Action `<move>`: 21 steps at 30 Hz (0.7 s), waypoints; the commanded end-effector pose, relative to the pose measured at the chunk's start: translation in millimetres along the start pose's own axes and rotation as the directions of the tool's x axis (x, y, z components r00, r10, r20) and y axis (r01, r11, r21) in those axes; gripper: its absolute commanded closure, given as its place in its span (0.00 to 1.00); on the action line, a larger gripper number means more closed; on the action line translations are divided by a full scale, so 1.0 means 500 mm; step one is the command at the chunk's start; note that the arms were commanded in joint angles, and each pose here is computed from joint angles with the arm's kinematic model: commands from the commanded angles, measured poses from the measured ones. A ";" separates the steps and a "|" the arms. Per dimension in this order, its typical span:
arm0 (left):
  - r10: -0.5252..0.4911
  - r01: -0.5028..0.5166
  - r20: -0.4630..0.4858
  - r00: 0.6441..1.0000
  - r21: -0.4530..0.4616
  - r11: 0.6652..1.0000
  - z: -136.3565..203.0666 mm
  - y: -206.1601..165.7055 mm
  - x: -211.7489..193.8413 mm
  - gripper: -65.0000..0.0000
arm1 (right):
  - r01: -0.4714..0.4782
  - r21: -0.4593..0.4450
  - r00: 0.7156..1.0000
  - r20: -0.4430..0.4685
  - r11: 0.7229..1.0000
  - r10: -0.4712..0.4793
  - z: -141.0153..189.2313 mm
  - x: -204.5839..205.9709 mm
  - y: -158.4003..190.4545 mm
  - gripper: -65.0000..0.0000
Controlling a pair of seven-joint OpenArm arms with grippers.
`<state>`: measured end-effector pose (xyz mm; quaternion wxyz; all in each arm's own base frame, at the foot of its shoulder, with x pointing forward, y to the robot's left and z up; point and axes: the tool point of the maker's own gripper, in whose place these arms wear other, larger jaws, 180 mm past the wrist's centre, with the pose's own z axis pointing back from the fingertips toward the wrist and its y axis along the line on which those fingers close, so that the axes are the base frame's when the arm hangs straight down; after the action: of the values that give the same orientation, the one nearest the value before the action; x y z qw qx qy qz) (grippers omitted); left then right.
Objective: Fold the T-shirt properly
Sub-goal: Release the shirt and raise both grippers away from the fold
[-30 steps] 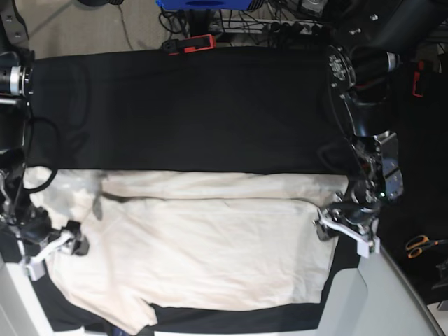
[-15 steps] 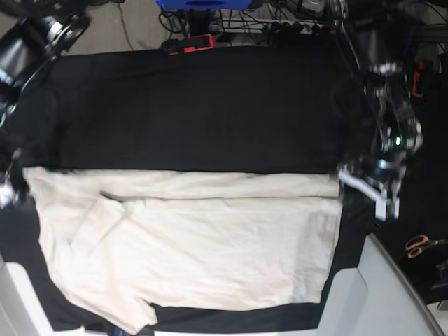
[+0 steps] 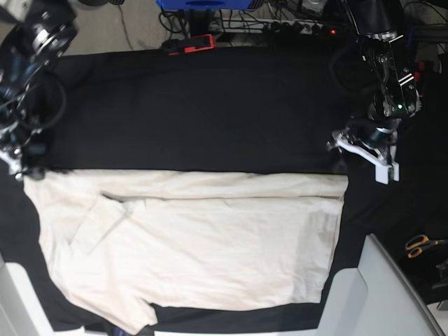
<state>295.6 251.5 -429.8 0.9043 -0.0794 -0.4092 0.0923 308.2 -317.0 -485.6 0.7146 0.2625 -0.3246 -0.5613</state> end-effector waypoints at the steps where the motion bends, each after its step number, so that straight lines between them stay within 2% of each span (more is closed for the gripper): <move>1: 0.000 0.000 0.044 0.999 -0.012 1.000 0.004 0.000 0.032 0.45 | 0.002 -0.021 1.000 0.003 1.000 -0.002 -0.004 0.003 -0.010 0.40; 5: 0.009 -0.009 0.028 1.000 -0.012 1.000 0.003 -0.001 0.018 0.45 | -0.009 0.015 1.000 0.016 1.000 0.009 -0.019 0.018 0.001 0.40; 8: 0.028 -0.027 0.010 1.000 -0.009 1.000 -0.005 0.004 0.004 0.45 | 0.012 0.008 1.000 0.016 1.000 -0.012 -0.026 0.028 -0.003 0.40; 11: 0.040 -0.040 -0.009 0.999 -0.006 0.999 -0.010 0.009 -0.010 0.45 | 0.005 0.014 0.999 0.046 1.000 -0.005 -0.029 0.045 0.007 0.40; 18: 0.047 -0.047 -0.014 0.999 -0.005 0.999 -0.012 0.009 -0.016 0.44 | -0.002 0.031 0.999 0.052 1.000 0.000 -0.034 0.052 0.028 0.40; 19: 0.048 -0.048 -0.014 0.999 -0.006 0.999 -0.013 0.008 -0.016 0.44 | -0.002 0.032 0.999 0.052 0.999 0.000 -0.035 0.052 0.030 0.41; 21: 0.050 -0.050 -0.011 0.999 -0.006 0.999 -0.013 0.008 -0.014 0.44 | 0.000 0.034 0.999 0.051 0.999 -0.002 -0.035 0.051 0.030 0.49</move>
<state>283.7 248.8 -453.7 0.9144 -0.0931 -0.3766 0.1154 330.6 -333.0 -486.7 0.6967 0.2637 -0.3499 -0.5680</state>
